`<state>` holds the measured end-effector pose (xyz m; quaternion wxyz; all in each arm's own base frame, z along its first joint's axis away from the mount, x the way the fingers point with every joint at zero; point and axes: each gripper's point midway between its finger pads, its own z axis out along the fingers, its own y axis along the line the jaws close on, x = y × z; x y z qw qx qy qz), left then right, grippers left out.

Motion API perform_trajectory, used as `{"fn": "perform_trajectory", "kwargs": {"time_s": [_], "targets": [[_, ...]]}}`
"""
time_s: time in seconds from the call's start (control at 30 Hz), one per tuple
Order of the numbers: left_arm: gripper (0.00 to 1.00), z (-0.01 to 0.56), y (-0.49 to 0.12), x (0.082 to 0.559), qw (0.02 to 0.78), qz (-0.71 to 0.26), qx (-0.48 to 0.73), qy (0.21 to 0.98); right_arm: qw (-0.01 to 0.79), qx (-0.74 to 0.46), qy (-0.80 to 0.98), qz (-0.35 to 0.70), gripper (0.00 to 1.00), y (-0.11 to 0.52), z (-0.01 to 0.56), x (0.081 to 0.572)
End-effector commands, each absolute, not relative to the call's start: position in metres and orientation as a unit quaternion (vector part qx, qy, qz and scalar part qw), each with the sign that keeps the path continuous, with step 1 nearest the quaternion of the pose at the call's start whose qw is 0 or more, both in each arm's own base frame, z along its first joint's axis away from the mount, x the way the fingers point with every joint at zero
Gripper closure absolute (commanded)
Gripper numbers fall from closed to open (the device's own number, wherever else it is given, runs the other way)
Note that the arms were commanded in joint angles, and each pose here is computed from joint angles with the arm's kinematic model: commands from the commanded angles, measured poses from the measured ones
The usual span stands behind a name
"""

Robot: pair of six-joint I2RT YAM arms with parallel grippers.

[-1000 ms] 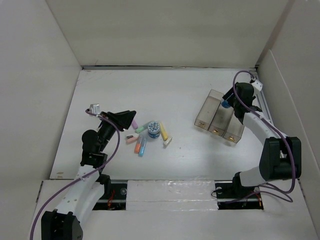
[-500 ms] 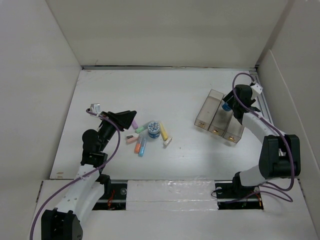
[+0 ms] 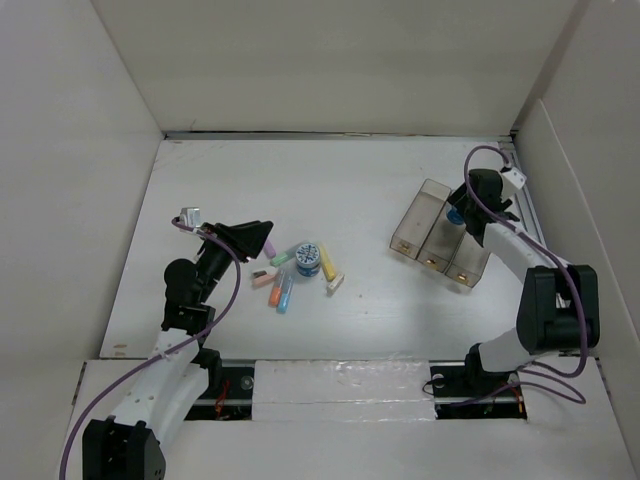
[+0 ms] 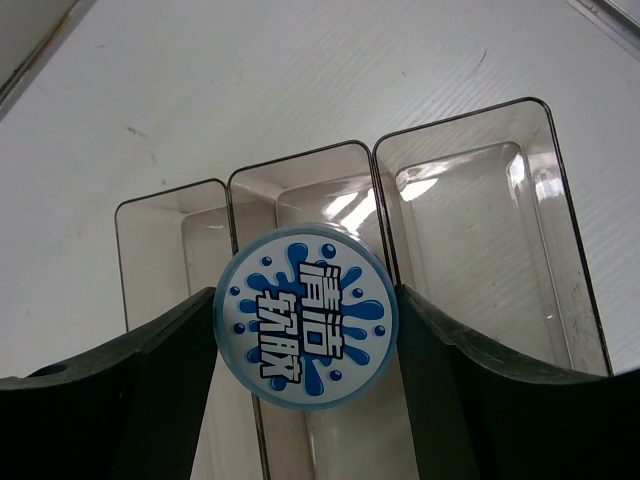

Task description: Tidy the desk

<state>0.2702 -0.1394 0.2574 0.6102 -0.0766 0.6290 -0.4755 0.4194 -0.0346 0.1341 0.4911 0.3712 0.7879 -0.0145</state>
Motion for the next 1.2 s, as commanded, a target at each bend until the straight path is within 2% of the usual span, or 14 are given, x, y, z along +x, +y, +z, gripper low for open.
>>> {"fn": "perform_trajectory", "kwargs": {"time_s": [0.0,0.07,0.3,0.47,0.57,0.6,0.67,0.77,0.83,0.87,0.9,0.97,1.07,1.17], "targets": [[0.48,0.28,-0.141,0.265,0.633,-0.486,-0.057,0.601,0.506,0.372,0.778,-0.022,0.46,-0.034,0.148,0.435],[0.48,0.279,-0.141,0.264,0.631,-0.485,-0.057,0.602,0.504,0.368,0.781,-0.025,0.45,-0.03,0.148,0.44],[0.48,0.279,-0.141,0.265,0.632,-0.484,-0.058,0.602,0.511,0.356,0.782,-0.018,0.08,-0.024,0.155,0.444],[0.48,0.279,-0.14,0.266,0.634,-0.481,-0.058,0.602,0.543,0.33,0.772,0.012,0.03,-0.005,0.191,0.441],[0.48,0.278,-0.138,0.266,0.635,-0.479,-0.062,0.603,0.591,0.28,0.754,0.073,0.24,0.029,0.235,0.437],[0.48,0.278,-0.138,0.267,0.635,-0.477,-0.065,0.604,0.589,0.238,0.766,0.099,0.56,0.057,0.232,0.429],[0.48,0.28,-0.136,0.266,0.64,-0.474,-0.067,0.601,0.61,0.168,0.751,0.189,0.82,0.108,0.255,0.421],[0.48,0.282,-0.13,0.267,0.65,-0.462,-0.079,0.598,0.571,0.051,0.776,0.263,0.92,0.197,0.242,0.395],[0.48,0.279,-0.124,0.267,0.651,-0.451,-0.096,0.603,0.537,-0.052,0.792,0.286,0.71,0.26,0.23,0.366],[0.48,0.281,-0.114,0.27,0.661,-0.435,-0.121,0.6,0.509,-0.122,0.808,0.269,0.38,0.296,0.205,0.348],[0.48,0.276,-0.114,0.271,0.655,-0.433,-0.125,0.607,0.509,-0.123,0.809,0.268,0.38,0.296,0.205,0.348],[0.48,0.276,-0.099,0.273,0.667,-0.41,-0.163,0.601,0.484,-0.197,0.813,0.257,0.15,0.346,0.187,0.305],[0.48,0.274,-0.091,0.274,0.666,-0.402,-0.189,0.599,0.472,-0.225,0.815,0.251,0.0,0.365,0.169,0.289],[0.48,0.273,-0.088,0.274,0.668,-0.397,-0.198,0.597,0.449,-0.234,0.825,0.25,0.0,0.378,0.145,0.283]]}}
